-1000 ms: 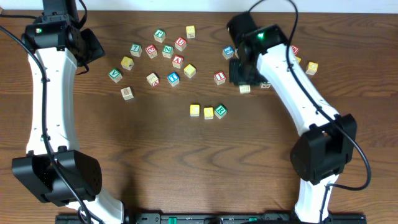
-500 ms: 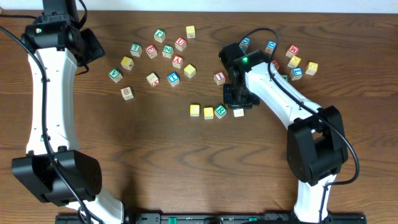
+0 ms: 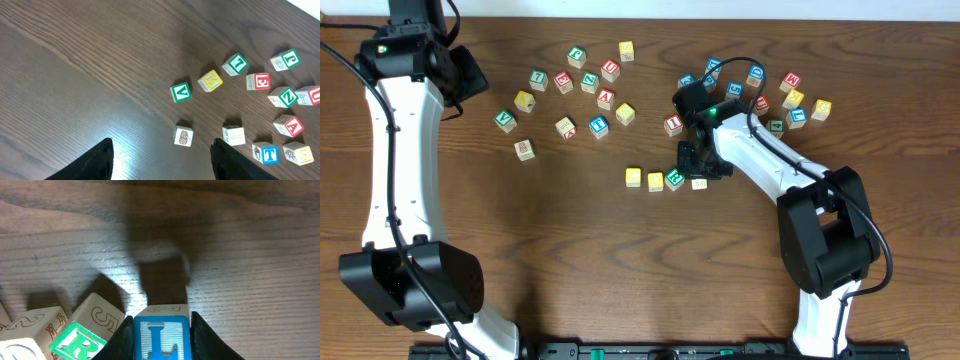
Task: Spell out CORL
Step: 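Carry the L block and lower it right of the green R block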
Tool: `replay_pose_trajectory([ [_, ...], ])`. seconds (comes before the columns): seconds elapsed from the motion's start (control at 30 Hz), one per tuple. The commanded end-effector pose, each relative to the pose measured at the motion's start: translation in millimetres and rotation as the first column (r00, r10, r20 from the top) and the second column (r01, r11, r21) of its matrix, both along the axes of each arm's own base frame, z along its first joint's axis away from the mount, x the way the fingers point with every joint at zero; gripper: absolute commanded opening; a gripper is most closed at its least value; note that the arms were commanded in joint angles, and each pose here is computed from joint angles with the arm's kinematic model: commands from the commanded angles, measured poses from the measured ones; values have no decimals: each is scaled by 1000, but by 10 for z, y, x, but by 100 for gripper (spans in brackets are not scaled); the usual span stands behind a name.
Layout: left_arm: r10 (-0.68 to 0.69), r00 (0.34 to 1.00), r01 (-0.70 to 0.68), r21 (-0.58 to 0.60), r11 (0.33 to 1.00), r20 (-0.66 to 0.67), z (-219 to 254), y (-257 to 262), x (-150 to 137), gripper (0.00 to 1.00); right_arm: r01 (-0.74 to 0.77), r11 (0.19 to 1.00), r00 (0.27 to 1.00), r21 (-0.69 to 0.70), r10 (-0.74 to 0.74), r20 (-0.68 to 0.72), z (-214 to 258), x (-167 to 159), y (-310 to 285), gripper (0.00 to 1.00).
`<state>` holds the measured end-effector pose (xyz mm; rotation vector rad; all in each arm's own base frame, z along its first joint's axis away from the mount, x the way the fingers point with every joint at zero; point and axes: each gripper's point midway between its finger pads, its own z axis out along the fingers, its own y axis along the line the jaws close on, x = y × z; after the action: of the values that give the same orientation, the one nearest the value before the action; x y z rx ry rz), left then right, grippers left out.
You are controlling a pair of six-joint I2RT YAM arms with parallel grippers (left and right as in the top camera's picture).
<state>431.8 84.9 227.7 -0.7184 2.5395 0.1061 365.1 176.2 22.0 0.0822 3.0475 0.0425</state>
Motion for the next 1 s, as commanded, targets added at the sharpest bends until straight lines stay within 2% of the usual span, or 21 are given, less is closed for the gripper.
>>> replay_pose_trajectory([
  [0.0, 2, 1000, -2, 10, 1000, -25, -71, 22, -32, 62, 7, 1000, 1000, -8, -7, -1, -36, -16, 7, 27],
  [0.33, 2, 1000, -2, 10, 1000, -25, -70, 22, -31, 61, 7, 1000, 1000, -11, -7, -3, -37, -21, 0, 29],
  [0.47, 2, 1000, -1, 11, 1000, -25, -70, 22, -31, 62, 7, 1000, 1000, -12, -7, -5, -38, -26, -3, 32],
  [0.57, 2, 1000, -2, 10, 1000, -25, -70, 22, -31, 61, 7, 1000, 1000, -13, -7, -9, -38, -34, -6, 38],
  [0.8, 2, 1000, -2, 10, 1000, -25, -70, 22, -31, 62, 4, 1000, 1000, -14, -4, -11, -17, -33, -12, 41],
  [0.97, 2, 1000, -2, 11, 1000, -22, -66, 23, -23, 62, -121, 992, 992, 24, 120, 37, 200, 133, 113, 43],
])
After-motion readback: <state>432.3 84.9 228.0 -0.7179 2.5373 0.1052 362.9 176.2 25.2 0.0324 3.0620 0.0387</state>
